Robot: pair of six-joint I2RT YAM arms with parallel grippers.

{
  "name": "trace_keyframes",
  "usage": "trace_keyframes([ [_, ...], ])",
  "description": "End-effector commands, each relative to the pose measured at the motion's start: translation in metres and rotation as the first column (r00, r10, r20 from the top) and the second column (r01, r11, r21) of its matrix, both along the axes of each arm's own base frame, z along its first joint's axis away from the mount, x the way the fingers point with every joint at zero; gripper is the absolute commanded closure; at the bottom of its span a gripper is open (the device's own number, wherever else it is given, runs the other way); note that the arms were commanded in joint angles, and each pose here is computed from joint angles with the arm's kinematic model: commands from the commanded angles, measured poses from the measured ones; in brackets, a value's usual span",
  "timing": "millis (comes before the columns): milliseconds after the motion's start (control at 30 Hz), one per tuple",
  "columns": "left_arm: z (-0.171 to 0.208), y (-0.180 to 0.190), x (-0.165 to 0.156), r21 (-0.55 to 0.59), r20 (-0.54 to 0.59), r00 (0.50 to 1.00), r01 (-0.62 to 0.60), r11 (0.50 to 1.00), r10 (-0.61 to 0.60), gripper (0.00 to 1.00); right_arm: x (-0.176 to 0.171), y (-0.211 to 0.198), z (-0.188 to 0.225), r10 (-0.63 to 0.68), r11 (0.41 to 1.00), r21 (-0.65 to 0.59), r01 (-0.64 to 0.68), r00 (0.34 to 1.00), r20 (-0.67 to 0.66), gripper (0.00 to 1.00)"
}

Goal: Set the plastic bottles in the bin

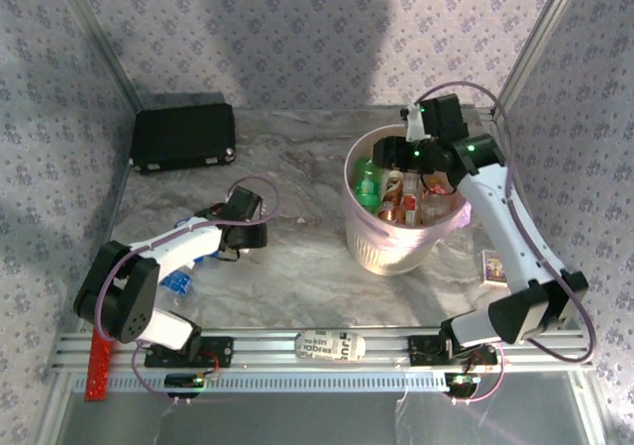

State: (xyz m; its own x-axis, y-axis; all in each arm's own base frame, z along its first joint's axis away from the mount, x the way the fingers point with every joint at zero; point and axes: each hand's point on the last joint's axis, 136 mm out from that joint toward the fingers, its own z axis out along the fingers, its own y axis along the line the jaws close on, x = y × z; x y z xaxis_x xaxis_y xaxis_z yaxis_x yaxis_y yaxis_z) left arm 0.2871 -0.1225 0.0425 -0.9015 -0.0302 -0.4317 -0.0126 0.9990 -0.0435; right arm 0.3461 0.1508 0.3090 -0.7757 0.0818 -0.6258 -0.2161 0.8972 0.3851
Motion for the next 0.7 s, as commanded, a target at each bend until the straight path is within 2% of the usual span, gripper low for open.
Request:
trace_keyframes([
  [0,-0.005,0.008,0.002,0.024,0.004,1.000,-0.009,1.000,0.009,0.29,-0.017,-0.010,0.038,-0.006,1.000,0.022,0.003,0.995,0.095,0.36],
  [167,-0.011,0.006,0.009,0.024,0.000,1.000,0.002,1.000,-0.002,0.33,-0.028,-0.011,0.050,0.006,0.998,0.063,-0.014,0.992,0.130,0.35],
  [433,-0.003,-0.001,0.013,0.003,0.018,1.000,0.022,1.000,-0.022,0.52,-0.038,-0.005,0.063,0.043,0.993,0.103,-0.061,0.985,0.170,0.35],
  [667,0.027,-0.014,0.014,-0.065,0.065,0.997,0.051,0.997,-0.047,0.55,-0.040,0.000,0.075,0.062,0.988,0.122,-0.089,0.975,0.211,0.34],
])
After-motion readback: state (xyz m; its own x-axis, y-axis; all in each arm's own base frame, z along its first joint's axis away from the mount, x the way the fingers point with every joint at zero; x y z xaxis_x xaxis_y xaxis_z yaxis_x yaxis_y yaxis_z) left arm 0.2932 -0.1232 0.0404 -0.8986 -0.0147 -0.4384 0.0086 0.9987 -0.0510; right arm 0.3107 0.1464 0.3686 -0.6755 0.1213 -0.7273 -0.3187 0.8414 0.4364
